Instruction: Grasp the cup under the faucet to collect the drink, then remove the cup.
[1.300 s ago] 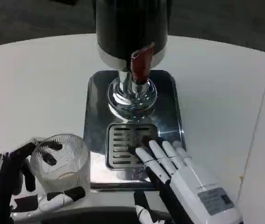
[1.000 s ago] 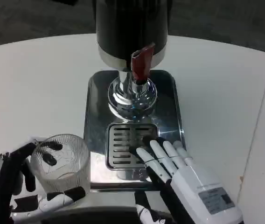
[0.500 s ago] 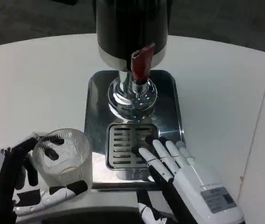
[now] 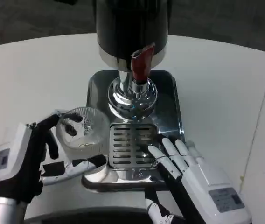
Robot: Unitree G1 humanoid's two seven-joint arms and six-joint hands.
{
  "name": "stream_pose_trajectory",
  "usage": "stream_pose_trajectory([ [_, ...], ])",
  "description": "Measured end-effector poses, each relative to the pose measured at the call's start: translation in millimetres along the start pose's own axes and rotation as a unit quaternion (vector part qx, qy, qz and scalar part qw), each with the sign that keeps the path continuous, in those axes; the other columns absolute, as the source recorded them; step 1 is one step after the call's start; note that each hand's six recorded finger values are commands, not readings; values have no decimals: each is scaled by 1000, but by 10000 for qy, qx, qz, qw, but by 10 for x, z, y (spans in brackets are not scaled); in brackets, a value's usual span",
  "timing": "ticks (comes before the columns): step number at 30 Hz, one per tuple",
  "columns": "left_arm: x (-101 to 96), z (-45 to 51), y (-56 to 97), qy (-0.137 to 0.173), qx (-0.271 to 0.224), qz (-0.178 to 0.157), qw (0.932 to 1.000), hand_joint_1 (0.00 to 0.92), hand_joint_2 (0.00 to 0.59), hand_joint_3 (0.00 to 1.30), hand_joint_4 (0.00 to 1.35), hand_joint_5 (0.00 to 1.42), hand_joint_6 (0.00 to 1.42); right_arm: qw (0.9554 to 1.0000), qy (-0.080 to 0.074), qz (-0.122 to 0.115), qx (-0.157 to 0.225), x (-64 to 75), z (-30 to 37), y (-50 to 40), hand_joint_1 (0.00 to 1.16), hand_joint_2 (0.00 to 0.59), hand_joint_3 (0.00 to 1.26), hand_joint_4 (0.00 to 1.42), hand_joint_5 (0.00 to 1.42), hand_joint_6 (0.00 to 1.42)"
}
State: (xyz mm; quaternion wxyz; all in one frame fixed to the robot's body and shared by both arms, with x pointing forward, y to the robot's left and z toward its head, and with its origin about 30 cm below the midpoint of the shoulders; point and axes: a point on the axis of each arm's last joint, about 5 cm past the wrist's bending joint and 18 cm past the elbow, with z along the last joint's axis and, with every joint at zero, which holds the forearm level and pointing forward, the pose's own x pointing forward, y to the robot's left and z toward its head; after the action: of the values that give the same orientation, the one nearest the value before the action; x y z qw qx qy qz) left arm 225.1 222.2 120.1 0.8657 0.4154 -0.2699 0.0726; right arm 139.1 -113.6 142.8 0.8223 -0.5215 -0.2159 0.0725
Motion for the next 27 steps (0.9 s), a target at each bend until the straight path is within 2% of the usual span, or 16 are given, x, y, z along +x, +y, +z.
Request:
stream_pose_trajectory([
  [4,135,34,-94,-101,42,118,9999,587,101,913,1008,1113,1313,9999,106,-25,31,-6,6,3,286,586,126,13,0,2],
  [8,240,41,-207,-21,52,135,9999,590,99,913,1008,1113,1313,9998,182,-49,37,-15,5,-3,285,586,126,22,0,13],
  [17,460,61,-432,-4,63,57,10000,594,98,913,1008,1113,1297,9993,342,-39,129,-48,3,5,288,582,135,22,0,25],
  [27,588,149,-582,-231,-86,-32,9997,571,90,913,1008,1125,1281,9991,399,-49,146,-48,-2,4,293,581,136,32,3,42],
])
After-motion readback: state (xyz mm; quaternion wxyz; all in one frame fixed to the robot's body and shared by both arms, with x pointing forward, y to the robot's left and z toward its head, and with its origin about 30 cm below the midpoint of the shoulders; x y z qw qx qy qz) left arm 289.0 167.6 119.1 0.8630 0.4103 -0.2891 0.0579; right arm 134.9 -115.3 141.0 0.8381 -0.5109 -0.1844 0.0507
